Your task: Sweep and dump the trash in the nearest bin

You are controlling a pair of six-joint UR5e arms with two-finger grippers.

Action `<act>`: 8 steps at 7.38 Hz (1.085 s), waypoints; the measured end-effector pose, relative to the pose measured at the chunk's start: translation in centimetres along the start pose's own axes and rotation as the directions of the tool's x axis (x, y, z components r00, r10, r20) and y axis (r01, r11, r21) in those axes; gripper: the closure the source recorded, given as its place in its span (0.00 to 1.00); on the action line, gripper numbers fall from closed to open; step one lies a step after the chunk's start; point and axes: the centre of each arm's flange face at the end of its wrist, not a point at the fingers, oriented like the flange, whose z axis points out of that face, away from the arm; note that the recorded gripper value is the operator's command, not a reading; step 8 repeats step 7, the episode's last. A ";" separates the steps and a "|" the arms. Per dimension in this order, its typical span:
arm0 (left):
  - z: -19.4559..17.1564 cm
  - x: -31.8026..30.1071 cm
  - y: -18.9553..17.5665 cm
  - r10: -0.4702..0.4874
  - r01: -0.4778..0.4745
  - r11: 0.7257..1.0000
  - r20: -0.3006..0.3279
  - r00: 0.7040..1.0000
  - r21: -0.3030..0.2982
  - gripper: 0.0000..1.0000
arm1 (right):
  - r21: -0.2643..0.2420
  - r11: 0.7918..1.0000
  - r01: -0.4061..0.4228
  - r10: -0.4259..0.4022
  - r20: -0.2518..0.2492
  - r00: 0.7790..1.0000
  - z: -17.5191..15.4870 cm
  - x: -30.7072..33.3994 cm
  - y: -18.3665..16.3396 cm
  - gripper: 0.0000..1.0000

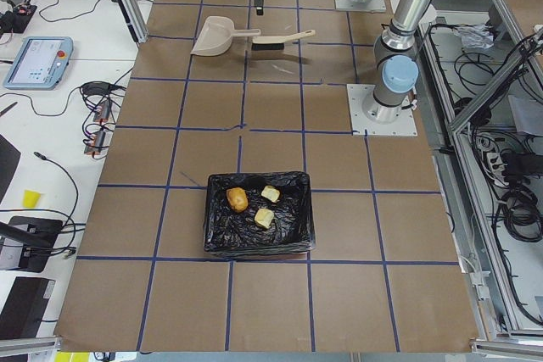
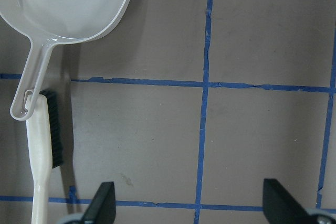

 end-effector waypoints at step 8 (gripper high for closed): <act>-0.1 0.0 0.0 -0.002 0.002 1.000 0.000 1.000 0.003 0.00 | -0.017 1.000 -0.003 0.003 -0.003 1.000 -0.1 0.1 -1.0 0.00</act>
